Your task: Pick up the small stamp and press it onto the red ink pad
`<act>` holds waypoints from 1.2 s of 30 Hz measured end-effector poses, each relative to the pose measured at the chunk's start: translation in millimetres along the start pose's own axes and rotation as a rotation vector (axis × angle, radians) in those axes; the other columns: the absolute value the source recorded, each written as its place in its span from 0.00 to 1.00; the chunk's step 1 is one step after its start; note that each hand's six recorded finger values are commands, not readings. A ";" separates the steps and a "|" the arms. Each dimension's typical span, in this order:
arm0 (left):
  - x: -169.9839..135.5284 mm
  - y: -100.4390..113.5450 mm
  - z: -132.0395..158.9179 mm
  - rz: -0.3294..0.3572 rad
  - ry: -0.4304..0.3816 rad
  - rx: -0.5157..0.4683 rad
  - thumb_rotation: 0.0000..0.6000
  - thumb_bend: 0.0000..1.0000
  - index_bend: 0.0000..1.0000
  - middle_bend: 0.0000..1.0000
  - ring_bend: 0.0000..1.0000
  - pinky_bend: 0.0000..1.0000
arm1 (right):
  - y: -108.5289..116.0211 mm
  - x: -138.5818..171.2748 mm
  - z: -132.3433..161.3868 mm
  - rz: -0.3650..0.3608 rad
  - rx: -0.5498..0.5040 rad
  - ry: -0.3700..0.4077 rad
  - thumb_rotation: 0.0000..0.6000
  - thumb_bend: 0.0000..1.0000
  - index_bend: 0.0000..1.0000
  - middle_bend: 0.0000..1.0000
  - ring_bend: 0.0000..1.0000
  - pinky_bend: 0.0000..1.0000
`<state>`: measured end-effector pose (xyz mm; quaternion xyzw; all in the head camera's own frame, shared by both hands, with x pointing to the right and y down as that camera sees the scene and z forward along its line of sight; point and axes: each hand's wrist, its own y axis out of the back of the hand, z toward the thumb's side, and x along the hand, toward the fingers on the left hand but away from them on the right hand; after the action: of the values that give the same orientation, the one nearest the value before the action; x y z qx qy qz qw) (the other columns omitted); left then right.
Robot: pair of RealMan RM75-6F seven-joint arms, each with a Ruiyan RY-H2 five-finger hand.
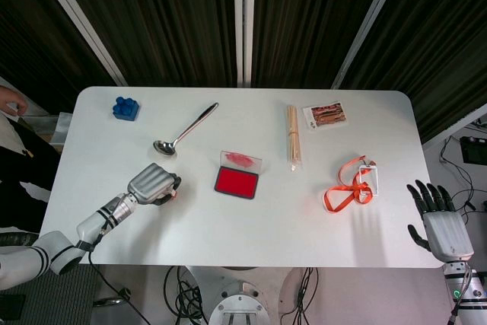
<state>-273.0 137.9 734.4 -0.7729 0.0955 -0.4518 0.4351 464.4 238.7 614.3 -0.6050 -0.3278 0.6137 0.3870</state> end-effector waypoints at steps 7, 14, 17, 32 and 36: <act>1.2 -6.7 -0.9 -0.014 -0.006 -0.007 1.00 0.47 0.56 0.55 0.92 1.00 | -0.6 -0.5 -1.3 0.004 0.005 -0.009 1.00 0.26 0.00 0.00 0.00 0.00; 1.6 -9.9 -1.4 -0.028 -0.011 -0.005 1.00 0.46 0.55 0.52 0.92 1.00 | 0.0 -0.2 -2.1 0.003 0.005 -0.013 1.00 0.26 0.00 0.00 0.00 0.00; 1.6 -10.6 -0.8 -0.029 -0.014 -0.007 1.00 0.46 0.54 0.51 0.92 1.00 | -1.1 -0.2 -2.9 0.007 0.006 -0.015 1.00 0.26 0.00 0.00 0.00 0.00; -1.4 -12.1 -2.7 -0.045 -0.026 0.000 1.00 0.42 0.42 0.42 0.91 1.00 | -1.8 -1.0 -3.0 0.010 0.008 -0.017 1.00 0.26 0.00 0.00 0.00 0.00; -2.9 -11.6 -2.7 -0.044 -0.031 -0.001 1.00 0.42 0.39 0.40 0.91 1.00 | -1.7 -1.0 -3.0 0.011 0.010 -0.018 1.00 0.26 0.00 0.00 0.00 0.00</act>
<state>-279.5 144.9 742.0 -0.7821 0.0716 -0.4491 0.4261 467.5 238.5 616.2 -0.5995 -0.3249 0.6230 0.3834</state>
